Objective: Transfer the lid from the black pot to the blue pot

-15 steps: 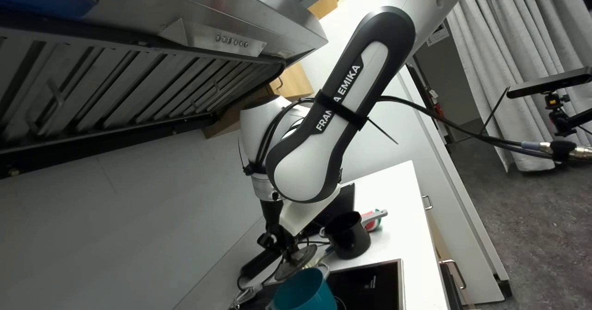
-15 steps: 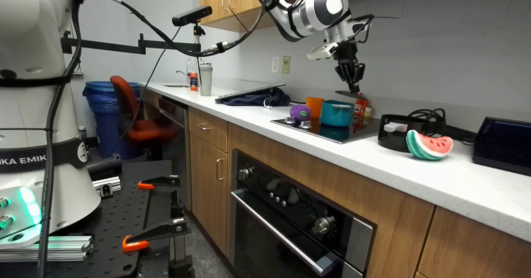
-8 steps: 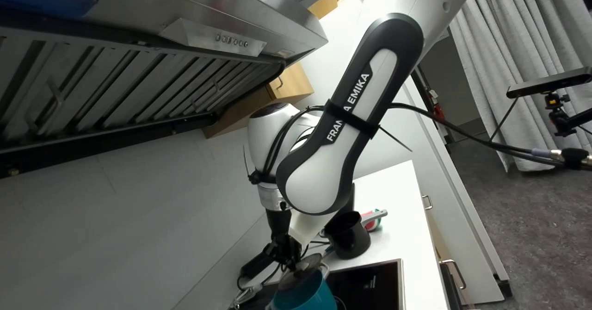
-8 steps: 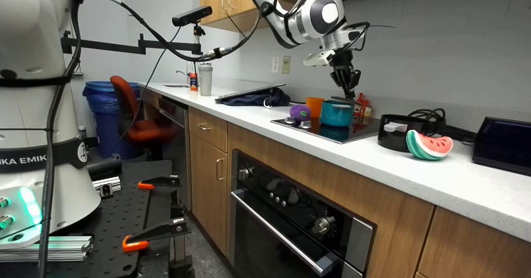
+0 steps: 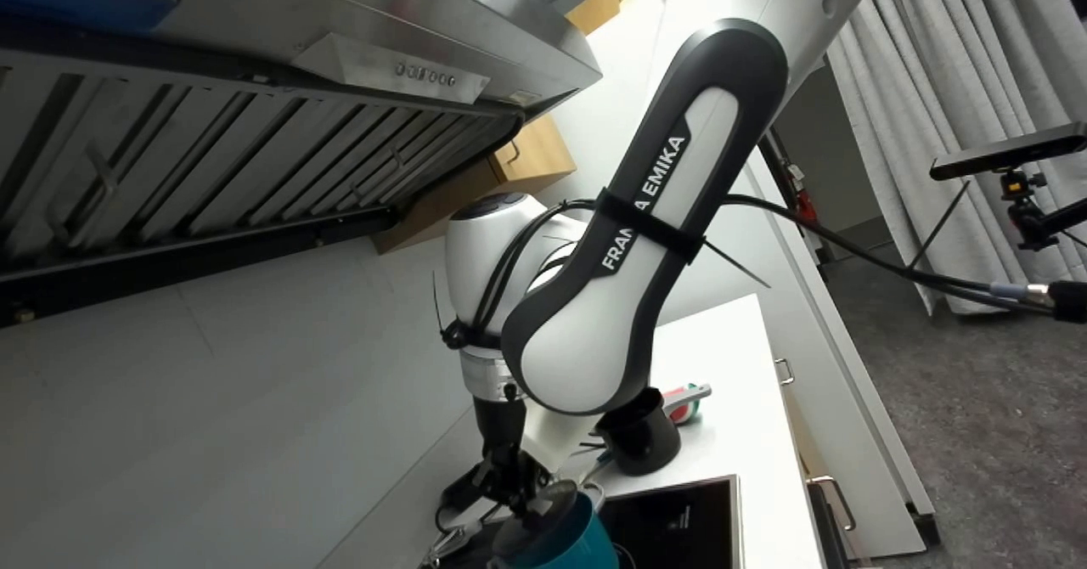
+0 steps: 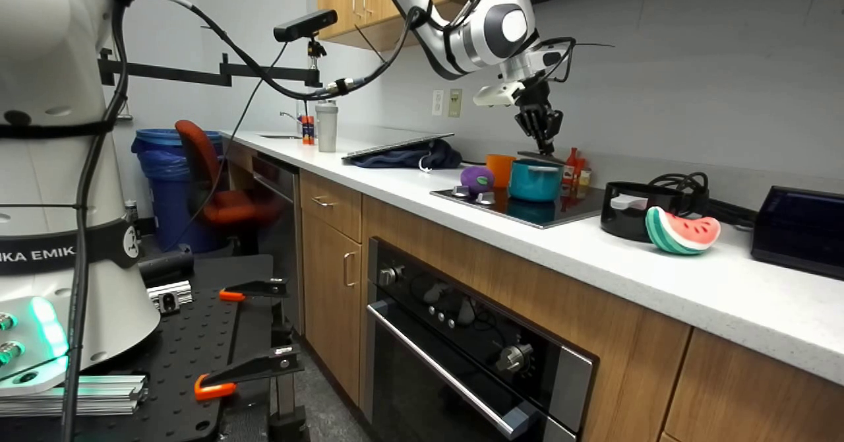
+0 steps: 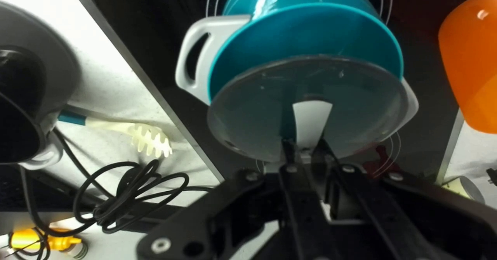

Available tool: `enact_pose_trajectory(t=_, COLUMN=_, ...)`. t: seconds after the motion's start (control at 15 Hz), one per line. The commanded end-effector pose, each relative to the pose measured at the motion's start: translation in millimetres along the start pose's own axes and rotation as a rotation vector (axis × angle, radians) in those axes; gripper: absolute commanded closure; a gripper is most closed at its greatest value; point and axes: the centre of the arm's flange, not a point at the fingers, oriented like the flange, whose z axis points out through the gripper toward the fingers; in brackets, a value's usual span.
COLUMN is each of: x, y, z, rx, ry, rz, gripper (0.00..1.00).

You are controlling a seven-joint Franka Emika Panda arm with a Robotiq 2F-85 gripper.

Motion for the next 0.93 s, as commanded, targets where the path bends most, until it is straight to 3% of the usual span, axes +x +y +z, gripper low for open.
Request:
enact_pose_trajectory(t=0.0, x=-18, y=-1, z=-14, rx=0.011, ry=0.019, rz=-0.031, gripper=0.96)
enact_pose_trajectory(t=0.6, x=-31, y=13, z=-15, rx=0.008, ry=0.018, rz=-0.022, gripper=0.96)
enact_pose_trajectory(t=0.67, x=-32, y=14, z=-14, rx=0.006, ry=0.008, rz=-0.027, gripper=0.61)
enact_pose_trajectory(t=0.73, x=-32, y=14, z=-14, rx=0.005, ry=0.005, rz=-0.027, gripper=0.6)
enact_pose_trajectory(t=0.87, x=-34, y=15, z=-13, rx=-0.001, ry=-0.001, rz=-0.032, gripper=0.46)
